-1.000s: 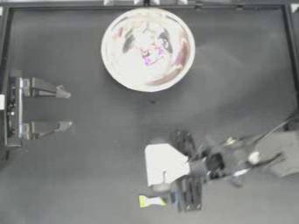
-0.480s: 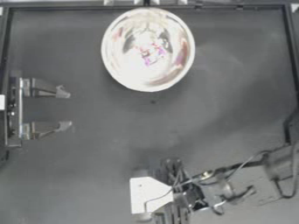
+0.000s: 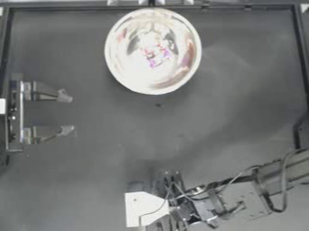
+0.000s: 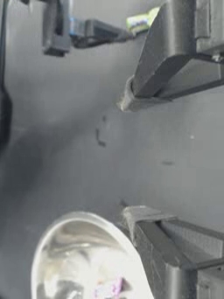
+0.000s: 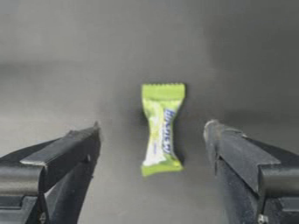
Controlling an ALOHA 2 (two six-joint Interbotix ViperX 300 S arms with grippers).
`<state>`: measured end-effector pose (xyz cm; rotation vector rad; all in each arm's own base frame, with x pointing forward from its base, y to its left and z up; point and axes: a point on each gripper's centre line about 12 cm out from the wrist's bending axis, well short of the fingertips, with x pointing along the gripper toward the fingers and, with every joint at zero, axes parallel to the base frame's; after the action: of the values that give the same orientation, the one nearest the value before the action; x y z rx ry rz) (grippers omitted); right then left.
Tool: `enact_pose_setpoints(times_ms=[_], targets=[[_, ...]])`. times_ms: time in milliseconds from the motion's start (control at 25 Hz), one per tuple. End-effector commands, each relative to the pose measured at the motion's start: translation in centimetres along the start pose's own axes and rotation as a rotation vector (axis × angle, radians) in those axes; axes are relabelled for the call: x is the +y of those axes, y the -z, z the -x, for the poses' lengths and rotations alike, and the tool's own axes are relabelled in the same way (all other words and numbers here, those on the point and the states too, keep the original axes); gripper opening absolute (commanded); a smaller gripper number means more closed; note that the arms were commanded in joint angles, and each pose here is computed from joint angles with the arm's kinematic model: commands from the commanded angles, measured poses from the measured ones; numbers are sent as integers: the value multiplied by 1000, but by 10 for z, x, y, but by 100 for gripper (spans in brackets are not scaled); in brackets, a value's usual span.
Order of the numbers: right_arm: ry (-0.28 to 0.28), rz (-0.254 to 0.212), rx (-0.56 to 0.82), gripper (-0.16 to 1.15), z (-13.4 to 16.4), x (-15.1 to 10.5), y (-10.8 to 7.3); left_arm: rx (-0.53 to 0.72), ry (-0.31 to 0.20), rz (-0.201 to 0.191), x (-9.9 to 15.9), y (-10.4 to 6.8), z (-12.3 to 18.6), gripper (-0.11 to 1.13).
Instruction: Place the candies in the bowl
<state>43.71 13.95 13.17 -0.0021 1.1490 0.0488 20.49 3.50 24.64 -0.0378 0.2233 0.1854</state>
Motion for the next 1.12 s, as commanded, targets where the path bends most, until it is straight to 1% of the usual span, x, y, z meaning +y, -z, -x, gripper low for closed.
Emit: enact_pose_setpoints(times_ms=[40, 480, 640, 760, 920, 1000, 1040, 1120], targets=[[-8, -3, -28, 98, 9, 3, -13, -18, -4, 1, 0, -6, -1, 96], [-1, -3, 6, 98, -7, 5, -11, -21, -4, 1, 1, -7, -1, 96], [6, 3, 24, 97, -13, 5, -10, -21, -2, 0, 0, -7, -1, 96], [18, 5, 54, 87, -17, 4, -8, -21, -3, -1, 0, -8, -1, 96], [32, 12, 76, 60, -18, 4, -5, -23, -2, 1, 0, -8, -1, 96], [33, 13, 79, 49, -18, 4, -5, -21, -4, 1, 0, -7, -1, 96], [33, 13, 77, 46, -17, 4, -5, -21, -2, 0, 0, -7, -1, 96], [32, 7, 73, 45, -16, 4, -6, -19, -2, 0, 0, -7, -1, 96]])
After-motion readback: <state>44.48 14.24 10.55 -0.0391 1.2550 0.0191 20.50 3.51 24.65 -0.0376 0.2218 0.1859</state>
